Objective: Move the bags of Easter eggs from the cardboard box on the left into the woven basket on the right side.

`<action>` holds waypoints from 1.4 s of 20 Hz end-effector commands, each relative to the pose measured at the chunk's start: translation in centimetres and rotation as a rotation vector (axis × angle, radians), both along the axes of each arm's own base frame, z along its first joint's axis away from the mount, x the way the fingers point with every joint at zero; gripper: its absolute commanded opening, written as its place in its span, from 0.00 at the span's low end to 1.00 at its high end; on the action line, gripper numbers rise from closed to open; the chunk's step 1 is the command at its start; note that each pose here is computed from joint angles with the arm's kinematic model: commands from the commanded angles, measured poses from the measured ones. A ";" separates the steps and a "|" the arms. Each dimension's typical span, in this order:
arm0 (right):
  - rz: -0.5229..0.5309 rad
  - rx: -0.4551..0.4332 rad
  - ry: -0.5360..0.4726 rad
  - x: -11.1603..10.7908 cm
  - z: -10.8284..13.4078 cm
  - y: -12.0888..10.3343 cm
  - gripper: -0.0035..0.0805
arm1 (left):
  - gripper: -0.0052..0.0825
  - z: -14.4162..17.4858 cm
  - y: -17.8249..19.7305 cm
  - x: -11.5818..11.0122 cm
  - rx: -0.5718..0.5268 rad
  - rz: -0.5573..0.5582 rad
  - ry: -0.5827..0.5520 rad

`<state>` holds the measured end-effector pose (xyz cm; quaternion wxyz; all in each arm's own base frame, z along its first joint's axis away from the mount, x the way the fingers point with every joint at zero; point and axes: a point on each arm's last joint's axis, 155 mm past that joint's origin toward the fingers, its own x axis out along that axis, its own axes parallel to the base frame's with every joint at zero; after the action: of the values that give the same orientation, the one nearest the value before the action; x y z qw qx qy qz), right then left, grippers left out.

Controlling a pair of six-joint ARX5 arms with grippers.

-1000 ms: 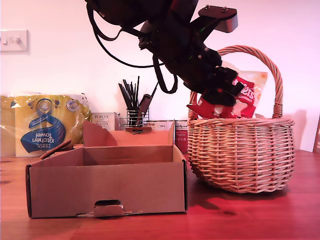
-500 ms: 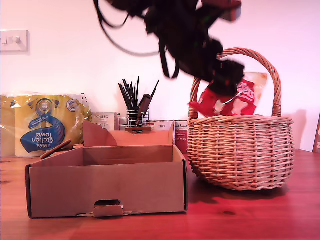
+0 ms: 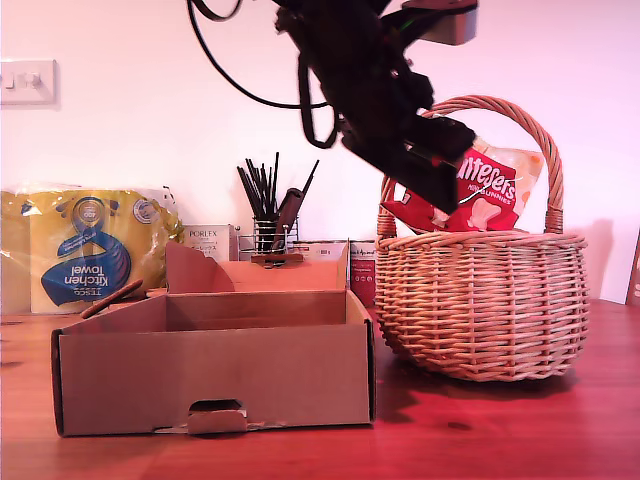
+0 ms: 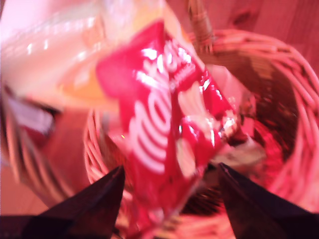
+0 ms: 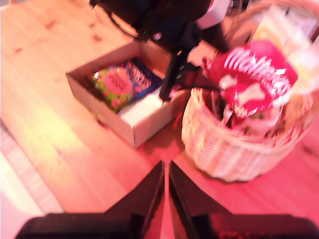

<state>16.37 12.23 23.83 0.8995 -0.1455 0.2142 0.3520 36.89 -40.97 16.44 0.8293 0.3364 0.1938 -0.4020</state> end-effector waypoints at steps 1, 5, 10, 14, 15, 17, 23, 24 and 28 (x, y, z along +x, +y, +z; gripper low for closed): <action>0.016 0.001 -0.023 0.4 0.6 0.4 0.03 | 0.63 2.3 0.7 -0.6 -0.080 0.024 0.036; 0.034 -0.017 -0.083 2.9 1.5 1.3 0.03 | 0.15 2.5 3.3 -1.8 -0.087 0.041 0.171; 0.046 -0.038 -0.141 8.6 1.8 3.5 0.03 | 0.04 1.7 5.7 -1.7 -0.130 0.061 0.313; 0.039 -0.085 -0.195 13.9 0.6 5.0 0.03 | 0.04 2.4 6.7 -1.8 -0.148 0.062 0.322; 0.028 -0.099 -0.209 15.2 0.2 5.2 0.03 | 0.04 2.2 7.2 -1.9 -0.151 0.066 0.331; 0.011 -0.122 -0.242 17.8 -0.6 5.7 0.03 | 0.04 1.5 8.4 -2.0 -0.150 0.075 0.344; -0.089 -0.245 -0.264 24.1 -5.6 4.7 0.03 | 0.04 1.4 10.8 -1.3 -0.196 0.081 0.382; -0.098 -0.257 -0.244 24.6 -6.7 4.4 0.03 | 0.04 1.7 10.7 -1.1 -0.211 0.074 0.378; -0.108 -0.267 -0.210 25.6 -8.8 4.2 0.03 | 0.04 2.7 10.4 -1.2 -0.238 0.053 0.362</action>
<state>41.75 16.31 14.00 0.9019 -0.2910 0.1871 0.2585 36.21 -30.56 19.12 0.8264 0.1535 0.3018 -0.4498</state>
